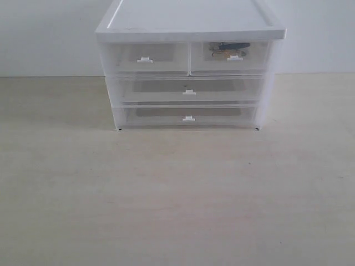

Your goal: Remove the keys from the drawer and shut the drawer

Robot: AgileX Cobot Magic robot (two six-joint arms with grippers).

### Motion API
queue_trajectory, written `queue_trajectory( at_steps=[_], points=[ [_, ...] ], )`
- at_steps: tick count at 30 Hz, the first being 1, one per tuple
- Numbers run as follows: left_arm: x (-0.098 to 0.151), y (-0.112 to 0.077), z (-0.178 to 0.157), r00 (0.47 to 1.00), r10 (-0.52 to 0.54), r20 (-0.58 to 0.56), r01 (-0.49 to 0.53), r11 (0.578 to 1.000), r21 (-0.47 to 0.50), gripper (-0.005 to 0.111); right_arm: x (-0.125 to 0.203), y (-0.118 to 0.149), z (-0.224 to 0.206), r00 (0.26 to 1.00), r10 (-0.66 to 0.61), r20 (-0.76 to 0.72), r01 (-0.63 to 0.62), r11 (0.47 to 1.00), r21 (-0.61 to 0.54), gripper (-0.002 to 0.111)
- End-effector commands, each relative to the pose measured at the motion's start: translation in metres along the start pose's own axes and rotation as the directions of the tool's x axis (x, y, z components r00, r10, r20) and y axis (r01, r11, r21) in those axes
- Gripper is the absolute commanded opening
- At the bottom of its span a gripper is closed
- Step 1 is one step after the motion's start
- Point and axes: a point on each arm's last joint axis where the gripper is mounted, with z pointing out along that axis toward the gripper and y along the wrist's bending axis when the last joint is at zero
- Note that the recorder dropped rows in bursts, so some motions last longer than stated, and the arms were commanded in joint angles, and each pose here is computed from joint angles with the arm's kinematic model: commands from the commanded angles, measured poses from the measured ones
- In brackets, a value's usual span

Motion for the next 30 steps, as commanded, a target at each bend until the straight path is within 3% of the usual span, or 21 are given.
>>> queue_trajectory(
  at_steps=[1, 4, 8, 12, 17, 21, 26, 30],
  points=[
    [-0.001, 0.0, 0.0, 1.0, 0.004, 0.021, -0.004, 1.0, -0.003, 0.004, -0.005, 0.025, 0.02, 0.98, -0.192, -0.047, 0.185, 0.975, -0.125, 0.0],
    [-0.012, 0.0, -0.001, 0.99, 0.005, 0.14, -0.004, 1.0, -0.006, 0.004, 0.002, 0.046, 0.037, 0.949, -0.307, -0.072, 0.285, 0.933, -0.22, 0.0],
    [-0.03, 0.001, -0.005, 0.94, 0.003, 0.342, 0.0, 1.0, -0.008, 0.004, 0.014, 0.063, 0.056, 0.936, -0.343, -0.084, 0.309, 0.91, -0.278, 0.0],
    [-0.043, 0.0, -0.01, 0.921, -0.056, 0.385, 0.054, 0.998, 0.016, 0.004, 0.021, 0.068, 0.072, 0.934, -0.346, -0.09, 0.31, 0.909, -0.279, 0.0],
    [-0.075, -0.001, -0.007, 0.932, -0.071, 0.356, 0.069, 0.997, 0.019, 0.004, 0.025, 0.069, 0.081, 0.937, -0.339, -0.084, 0.306, 0.913, -0.271, 0.0],
    [-0.105, -0.002, 0.01, 0.963, -0.075, 0.257, 0.075, 0.997, 0.011, 0.004, 0.022, 0.069, 0.083, 0.943, -0.328, -0.047, 0.305, 0.916, -0.26, 0.0],
    [-0.118, -0.009, 0.058, 0.99, -0.14, -0.019, 0.141, 0.989, 0.033, 0.004, 0.019, 0.07, 0.083, 0.957, -0.288, -0.028, 0.272, 0.929, -0.251, 0.0],
    [-0.127, -0.028, 0.103, 0.978, -0.074, -0.196, 0.095, 0.99, 0.102, 0.004, 0.019, 0.07, 0.083, 0.958, -0.286, -0.022, 0.272, 0.929, -0.25, 0.0]
  ],
)
